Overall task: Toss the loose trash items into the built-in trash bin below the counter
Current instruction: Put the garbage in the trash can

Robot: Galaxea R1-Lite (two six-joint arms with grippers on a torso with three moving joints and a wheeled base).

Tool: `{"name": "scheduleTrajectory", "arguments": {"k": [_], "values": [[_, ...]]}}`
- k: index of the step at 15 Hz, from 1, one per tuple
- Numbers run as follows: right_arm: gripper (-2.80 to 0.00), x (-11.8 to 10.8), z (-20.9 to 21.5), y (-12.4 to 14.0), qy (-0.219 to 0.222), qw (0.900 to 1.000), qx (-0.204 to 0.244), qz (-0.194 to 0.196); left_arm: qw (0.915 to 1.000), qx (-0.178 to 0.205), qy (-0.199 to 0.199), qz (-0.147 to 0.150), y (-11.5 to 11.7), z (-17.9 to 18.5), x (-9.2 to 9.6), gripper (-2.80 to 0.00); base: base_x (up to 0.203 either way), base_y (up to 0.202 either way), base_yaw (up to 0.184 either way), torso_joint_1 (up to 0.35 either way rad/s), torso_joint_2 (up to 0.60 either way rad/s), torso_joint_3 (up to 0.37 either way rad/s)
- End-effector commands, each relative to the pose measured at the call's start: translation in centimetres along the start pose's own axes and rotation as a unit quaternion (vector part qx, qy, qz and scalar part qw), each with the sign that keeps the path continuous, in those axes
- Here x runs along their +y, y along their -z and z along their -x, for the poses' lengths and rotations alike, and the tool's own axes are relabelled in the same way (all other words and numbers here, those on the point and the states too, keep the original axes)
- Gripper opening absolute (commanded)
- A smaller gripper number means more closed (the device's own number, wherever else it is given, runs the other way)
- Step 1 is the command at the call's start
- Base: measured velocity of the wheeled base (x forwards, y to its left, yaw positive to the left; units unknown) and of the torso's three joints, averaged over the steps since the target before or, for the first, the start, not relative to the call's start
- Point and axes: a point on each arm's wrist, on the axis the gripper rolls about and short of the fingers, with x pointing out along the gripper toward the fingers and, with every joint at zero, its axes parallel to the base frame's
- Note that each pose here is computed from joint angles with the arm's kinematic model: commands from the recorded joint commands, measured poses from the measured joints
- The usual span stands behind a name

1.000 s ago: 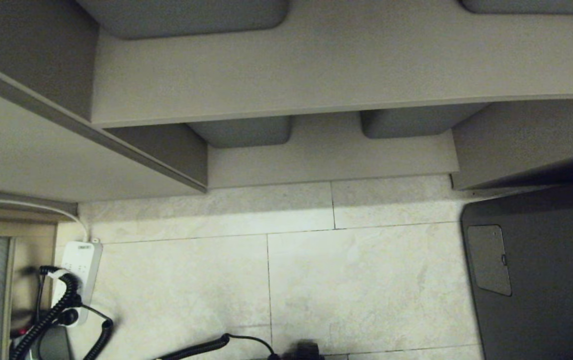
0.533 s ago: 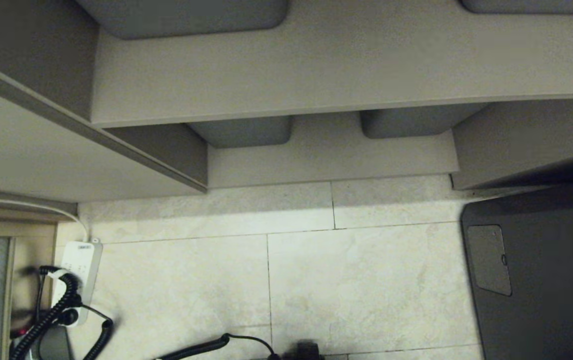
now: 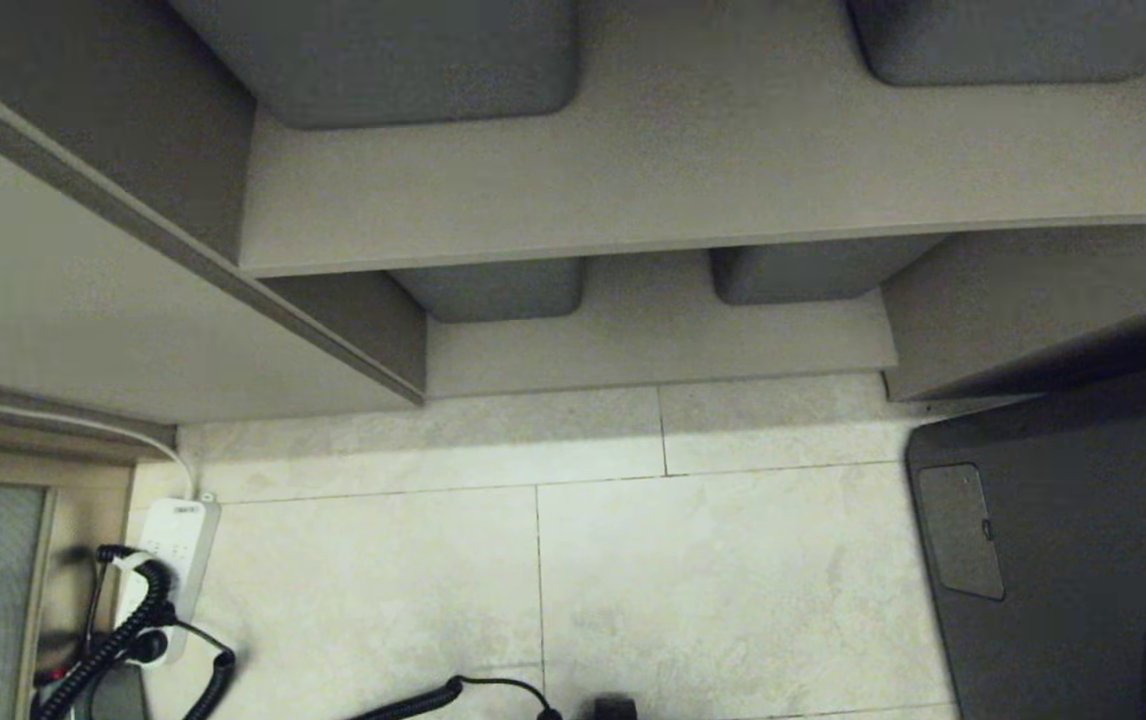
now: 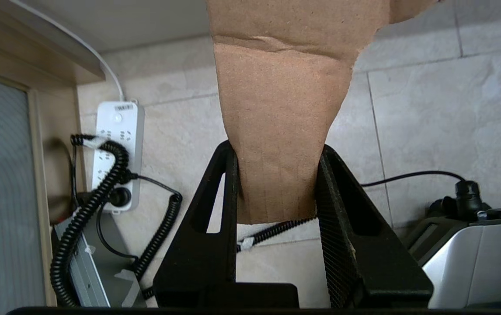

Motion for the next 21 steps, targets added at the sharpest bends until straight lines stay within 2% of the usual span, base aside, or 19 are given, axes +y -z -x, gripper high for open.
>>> {"name": "scheduleTrajectory", "arguments": {"k": [1, 21], "values": [[-2.8, 0.0, 0.01, 0.0, 0.0, 1.0, 0.0, 0.0, 1.0, 0.002, 0.0, 0.0, 0.05, -0.03, 0.0, -2.8, 0.0, 0.0, 0.0, 0.002, 0.01, 0.206], [-2.8, 0.0, 0.01, 0.0, 0.0, 1.0, 0.0, 0.0, 1.0, 0.007, 0.001, -0.002, 0.15, -0.03, -0.02, -2.8, 0.0, 0.0, 0.0, 0.002, 0.0, 0.203]]}}
